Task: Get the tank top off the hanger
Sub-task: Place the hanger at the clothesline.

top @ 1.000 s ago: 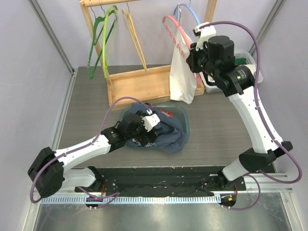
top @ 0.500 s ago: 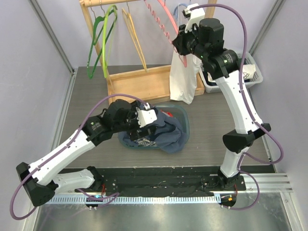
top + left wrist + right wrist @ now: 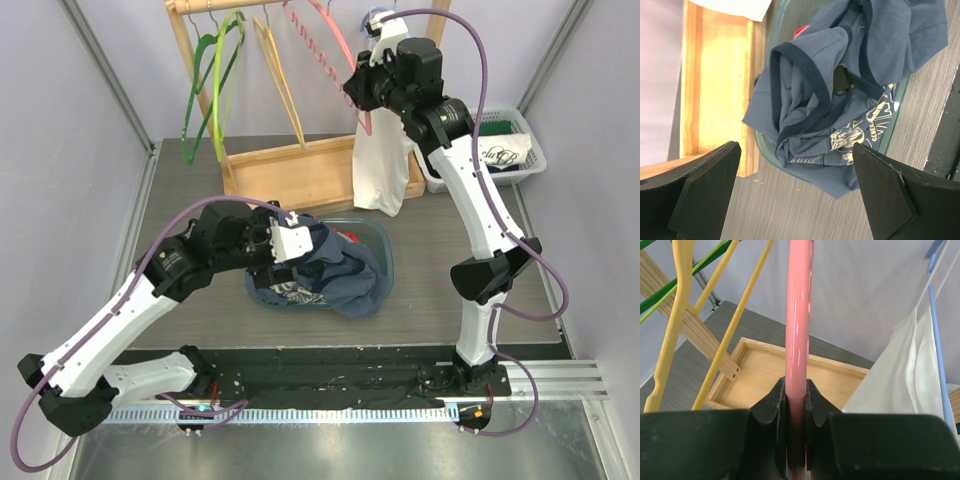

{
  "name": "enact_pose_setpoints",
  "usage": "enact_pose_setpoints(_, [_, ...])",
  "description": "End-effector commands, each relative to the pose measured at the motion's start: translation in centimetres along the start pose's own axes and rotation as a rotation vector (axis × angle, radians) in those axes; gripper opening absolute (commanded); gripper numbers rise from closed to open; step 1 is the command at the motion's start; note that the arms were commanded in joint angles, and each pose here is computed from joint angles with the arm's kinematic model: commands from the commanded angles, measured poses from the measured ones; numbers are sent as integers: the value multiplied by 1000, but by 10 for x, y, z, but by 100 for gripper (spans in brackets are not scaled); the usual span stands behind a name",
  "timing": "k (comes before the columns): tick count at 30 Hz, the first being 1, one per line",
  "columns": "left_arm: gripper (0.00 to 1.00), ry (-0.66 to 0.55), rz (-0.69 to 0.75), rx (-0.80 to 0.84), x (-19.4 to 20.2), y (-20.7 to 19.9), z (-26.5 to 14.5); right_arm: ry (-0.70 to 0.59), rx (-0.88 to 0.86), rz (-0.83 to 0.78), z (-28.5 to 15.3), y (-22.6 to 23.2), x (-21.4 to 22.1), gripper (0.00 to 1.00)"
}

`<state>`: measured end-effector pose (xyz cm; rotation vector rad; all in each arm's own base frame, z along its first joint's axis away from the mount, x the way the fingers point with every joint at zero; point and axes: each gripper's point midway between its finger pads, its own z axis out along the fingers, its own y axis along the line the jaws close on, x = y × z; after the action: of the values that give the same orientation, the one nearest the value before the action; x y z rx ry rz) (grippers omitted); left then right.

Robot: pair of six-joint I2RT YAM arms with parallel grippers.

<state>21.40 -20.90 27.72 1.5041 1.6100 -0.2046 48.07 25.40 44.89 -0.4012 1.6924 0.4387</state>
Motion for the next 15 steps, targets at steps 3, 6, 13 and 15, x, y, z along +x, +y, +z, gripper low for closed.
enact_pose_setpoints(3, [100, -60, -2, -47, -15, 14, -26, -208, -63, 23, -3, 10, -62, 1])
enact_pose_setpoints(6, [100, -76, -28, -86, -20, 24, -30, -200, -77, 44, 9, 12, -54, 1])
enact_pose_setpoints(13, [100, -87, -80, -167, -23, 42, -33, -169, -54, 71, 28, 8, -36, 1])
enact_pose_setpoints(15, [100, -95, -101, -170, -25, 44, -32, -163, -48, 69, 31, 10, -33, 1])
